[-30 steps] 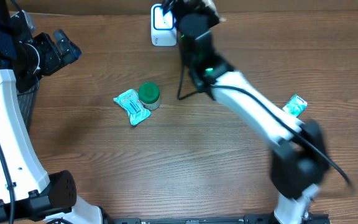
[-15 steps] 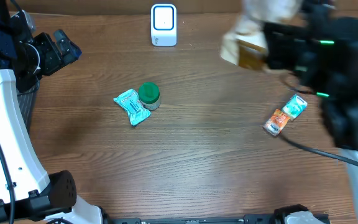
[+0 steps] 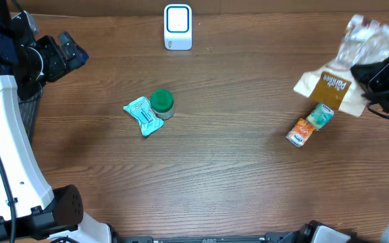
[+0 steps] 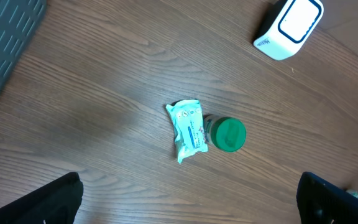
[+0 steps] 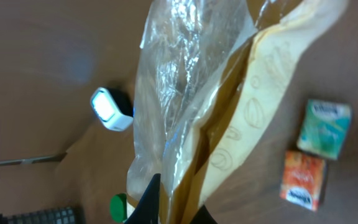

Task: Scan the item barcode
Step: 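Carry the snack bag right and release it beside the Kleenex packs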

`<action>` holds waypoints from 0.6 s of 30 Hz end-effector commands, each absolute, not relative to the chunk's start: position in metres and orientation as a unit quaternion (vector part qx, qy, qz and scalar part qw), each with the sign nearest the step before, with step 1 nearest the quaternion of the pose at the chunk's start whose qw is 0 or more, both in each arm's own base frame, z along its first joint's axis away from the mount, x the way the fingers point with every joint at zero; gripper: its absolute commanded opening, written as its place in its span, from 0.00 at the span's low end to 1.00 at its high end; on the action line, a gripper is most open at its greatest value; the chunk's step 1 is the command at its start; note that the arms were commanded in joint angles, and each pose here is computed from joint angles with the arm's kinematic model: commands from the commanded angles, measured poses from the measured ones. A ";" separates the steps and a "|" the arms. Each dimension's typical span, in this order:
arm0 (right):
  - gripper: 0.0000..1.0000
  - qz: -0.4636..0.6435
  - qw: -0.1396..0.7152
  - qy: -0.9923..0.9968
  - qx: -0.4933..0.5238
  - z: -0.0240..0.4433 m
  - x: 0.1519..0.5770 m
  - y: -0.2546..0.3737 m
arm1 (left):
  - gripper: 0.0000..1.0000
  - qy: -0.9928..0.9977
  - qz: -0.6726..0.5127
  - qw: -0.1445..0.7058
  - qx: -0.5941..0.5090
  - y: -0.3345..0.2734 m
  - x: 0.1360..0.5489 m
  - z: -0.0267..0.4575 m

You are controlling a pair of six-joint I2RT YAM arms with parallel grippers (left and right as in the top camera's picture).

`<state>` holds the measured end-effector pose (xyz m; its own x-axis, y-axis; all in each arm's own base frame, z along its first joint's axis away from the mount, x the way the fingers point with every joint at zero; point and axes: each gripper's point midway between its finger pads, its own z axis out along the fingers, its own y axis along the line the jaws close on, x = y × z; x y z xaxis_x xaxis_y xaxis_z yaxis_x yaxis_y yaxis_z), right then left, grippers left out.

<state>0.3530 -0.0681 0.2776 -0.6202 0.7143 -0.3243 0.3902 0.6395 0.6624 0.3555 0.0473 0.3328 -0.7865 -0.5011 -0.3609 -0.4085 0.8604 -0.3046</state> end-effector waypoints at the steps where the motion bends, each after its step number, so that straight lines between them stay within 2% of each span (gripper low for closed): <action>1: 0.04 0.298 0.229 0.861 0.342 0.226 0.356 -0.074 | 1.00 0.941 -0.106 0.216 -0.236 0.047 0.357 0.331; 5: 0.04 0.282 0.165 0.875 0.358 0.169 0.353 -0.083 | 1.00 0.941 -0.106 0.216 -0.236 0.047 0.357 0.331; 8: 0.04 0.222 0.113 0.891 0.381 0.123 0.343 -0.100 | 1.00 0.941 -0.106 0.216 -0.236 0.047 0.357 0.331; 12: 0.04 0.160 0.073 0.900 0.399 0.099 0.328 -0.116 | 1.00 0.941 -0.106 0.216 -0.236 0.047 0.357 0.331; 13: 0.11 0.147 0.066 0.902 0.401 0.097 0.324 -0.119 | 1.00 0.941 -0.106 0.216 -0.236 0.047 0.357 0.331; 15: 0.39 0.135 0.057 0.903 0.404 0.096 0.318 -0.120 | 1.00 0.941 -0.106 0.216 -0.236 0.047 0.357 0.331; 16: 0.45 0.135 0.052 0.903 0.405 0.096 0.316 -0.120 | 0.99 0.941 -0.106 0.216 -0.236 0.047 0.357 0.331; 17: 0.57 0.135 0.048 0.903 0.405 0.096 0.314 -0.119 | 1.00 0.941 -0.106 0.216 -0.236 0.047 0.357 0.331; 18: 0.64 0.136 0.044 0.903 0.406 0.097 0.313 -0.118 | 1.00 0.941 -0.106 0.216 -0.236 0.047 0.357 0.331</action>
<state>0.3169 -0.1081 0.0949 -0.6643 0.7451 0.0598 0.7182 0.6141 0.3272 0.3555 0.0473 0.3328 -0.7865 -0.5011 -0.3609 -0.4085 0.8604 -0.3046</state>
